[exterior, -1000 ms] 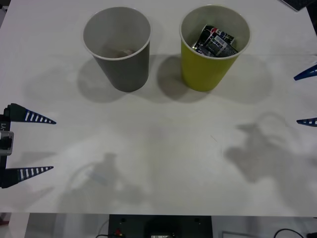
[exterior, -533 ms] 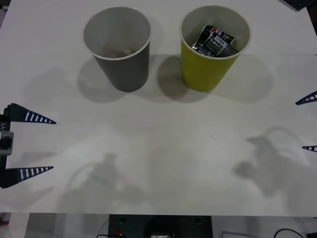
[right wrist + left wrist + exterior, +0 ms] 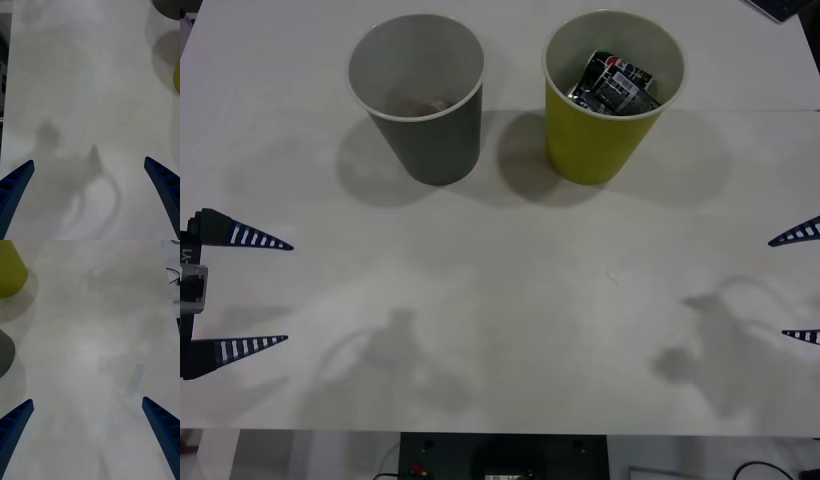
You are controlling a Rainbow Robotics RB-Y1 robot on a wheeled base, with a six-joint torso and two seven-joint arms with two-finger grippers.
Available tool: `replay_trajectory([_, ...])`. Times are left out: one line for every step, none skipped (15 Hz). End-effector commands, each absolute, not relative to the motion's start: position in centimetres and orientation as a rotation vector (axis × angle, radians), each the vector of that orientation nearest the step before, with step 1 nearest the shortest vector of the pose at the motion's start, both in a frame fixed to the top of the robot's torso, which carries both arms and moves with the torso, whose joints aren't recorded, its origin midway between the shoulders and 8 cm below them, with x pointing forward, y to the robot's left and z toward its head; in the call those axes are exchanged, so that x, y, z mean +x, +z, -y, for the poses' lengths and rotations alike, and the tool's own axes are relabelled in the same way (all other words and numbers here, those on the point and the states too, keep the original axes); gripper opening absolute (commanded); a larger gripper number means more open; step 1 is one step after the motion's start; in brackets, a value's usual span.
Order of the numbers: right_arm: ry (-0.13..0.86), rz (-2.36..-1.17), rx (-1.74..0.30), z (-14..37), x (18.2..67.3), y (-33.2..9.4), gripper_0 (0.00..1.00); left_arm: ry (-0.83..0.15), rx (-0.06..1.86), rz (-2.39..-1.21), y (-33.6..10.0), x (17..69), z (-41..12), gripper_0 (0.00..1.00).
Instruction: Put the can into the green bin and the plastic bottle into the gray bin
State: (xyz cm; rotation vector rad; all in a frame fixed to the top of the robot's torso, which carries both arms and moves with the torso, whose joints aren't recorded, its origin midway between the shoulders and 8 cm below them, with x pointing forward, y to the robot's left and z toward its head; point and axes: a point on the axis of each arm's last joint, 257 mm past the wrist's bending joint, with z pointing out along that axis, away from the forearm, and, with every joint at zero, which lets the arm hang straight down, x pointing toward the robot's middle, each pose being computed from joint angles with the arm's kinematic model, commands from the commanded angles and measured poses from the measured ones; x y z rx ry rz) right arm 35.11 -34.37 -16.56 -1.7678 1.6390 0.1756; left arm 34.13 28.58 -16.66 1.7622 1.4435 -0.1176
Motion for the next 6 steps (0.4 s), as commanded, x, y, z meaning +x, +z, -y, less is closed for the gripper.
replay_trajectory([0.179,-1.630,-1.766,34.16,35.10,-16.56,1.00,-0.118,1.762,-1.444,-16.66,34.13,-28.58,1.00])
replay_trajectory([0.185,-1.627,-1.763,34.08,35.04,-16.58,1.00,-0.118,1.762,-1.444,-16.66,34.13,-28.58,1.00])
replay_trajectory([0.187,-1.624,-1.763,33.98,35.02,-16.52,1.00,-0.118,1.762,-1.444,-16.66,34.13,-28.58,1.00])
replay_trajectory([0.187,-1.624,-1.763,33.98,35.02,-16.52,1.00,-0.118,1.762,-1.444,-16.66,34.13,-28.58,1.00])
replay_trajectory([0.187,-1.624,-1.763,33.98,35.02,-16.52,1.00,-0.118,1.762,-1.444,-16.66,34.13,-28.58,1.00])
replay_trajectory([0.187,-1.624,-1.763,33.98,35.02,-16.52,1.00,-0.118,1.762,-1.444,-16.66,34.13,-28.58,1.00])
